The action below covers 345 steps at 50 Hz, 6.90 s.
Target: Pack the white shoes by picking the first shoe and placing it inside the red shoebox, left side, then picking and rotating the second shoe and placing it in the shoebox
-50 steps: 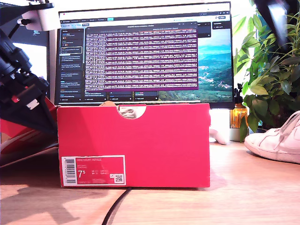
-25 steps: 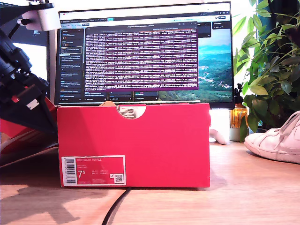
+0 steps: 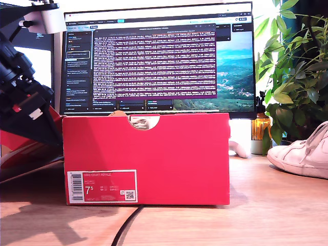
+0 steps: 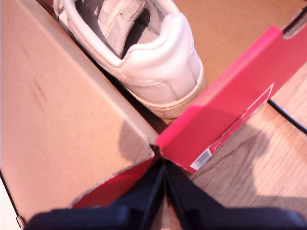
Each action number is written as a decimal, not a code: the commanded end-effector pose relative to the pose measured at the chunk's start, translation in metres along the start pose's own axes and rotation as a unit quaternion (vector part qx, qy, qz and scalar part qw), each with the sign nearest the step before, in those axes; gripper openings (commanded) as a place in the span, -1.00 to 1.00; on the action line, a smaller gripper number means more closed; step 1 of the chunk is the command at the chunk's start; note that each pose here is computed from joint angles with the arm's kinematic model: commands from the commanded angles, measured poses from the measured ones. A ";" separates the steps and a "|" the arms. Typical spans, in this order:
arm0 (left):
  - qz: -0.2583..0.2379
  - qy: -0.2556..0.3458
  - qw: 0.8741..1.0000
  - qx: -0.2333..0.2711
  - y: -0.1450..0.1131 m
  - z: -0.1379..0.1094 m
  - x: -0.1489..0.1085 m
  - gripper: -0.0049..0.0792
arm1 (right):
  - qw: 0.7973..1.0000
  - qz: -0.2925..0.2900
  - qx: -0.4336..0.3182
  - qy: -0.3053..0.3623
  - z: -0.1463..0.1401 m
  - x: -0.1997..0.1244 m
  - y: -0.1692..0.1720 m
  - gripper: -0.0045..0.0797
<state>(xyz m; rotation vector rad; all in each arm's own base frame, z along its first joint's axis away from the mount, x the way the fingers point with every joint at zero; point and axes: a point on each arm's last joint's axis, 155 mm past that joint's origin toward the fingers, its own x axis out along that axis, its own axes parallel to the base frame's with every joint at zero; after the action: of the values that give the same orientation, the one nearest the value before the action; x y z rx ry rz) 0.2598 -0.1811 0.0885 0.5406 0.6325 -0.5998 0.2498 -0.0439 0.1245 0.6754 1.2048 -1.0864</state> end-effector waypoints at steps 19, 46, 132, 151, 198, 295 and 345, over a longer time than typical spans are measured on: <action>0.001 -0.009 1.000 -0.003 0.001 0.007 0.000 -0.93 | 1.000 0.012 0.014 -0.003 -0.001 0.034 0.004 0.63; 0.001 -0.009 1.000 -0.003 0.001 0.006 0.000 -0.93 | 0.998 0.051 0.021 0.009 -0.012 0.078 0.017 0.48; 0.001 -0.009 1.000 -0.003 0.001 0.006 0.000 -0.93 | 0.526 0.317 -0.736 -0.286 -0.043 -0.178 0.173 -0.92; 0.001 -0.009 1.000 -0.003 0.001 0.007 0.000 -0.93 | 0.387 0.354 -0.746 -0.411 -0.101 -0.233 0.238 -0.92; 0.001 -0.009 1.000 -0.003 0.001 0.006 0.000 -0.93 | 0.353 0.317 -0.752 -0.458 -0.131 -0.200 0.313 -0.92; -0.014 0.069 0.996 -0.046 -0.006 -0.027 -0.006 -0.93 | 0.485 0.246 -0.754 -0.369 -0.155 -0.198 0.290 -0.92; 0.048 -0.174 0.974 -0.135 0.066 0.068 -0.072 -0.93 | 0.598 0.306 -0.720 -0.173 -0.126 -0.148 0.234 -0.92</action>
<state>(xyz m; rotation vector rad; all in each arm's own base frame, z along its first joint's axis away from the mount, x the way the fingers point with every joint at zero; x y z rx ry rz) 0.2777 -0.1564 0.2103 0.1910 0.3316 -0.5006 0.4242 0.2074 0.1893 -0.4552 0.9952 0.5259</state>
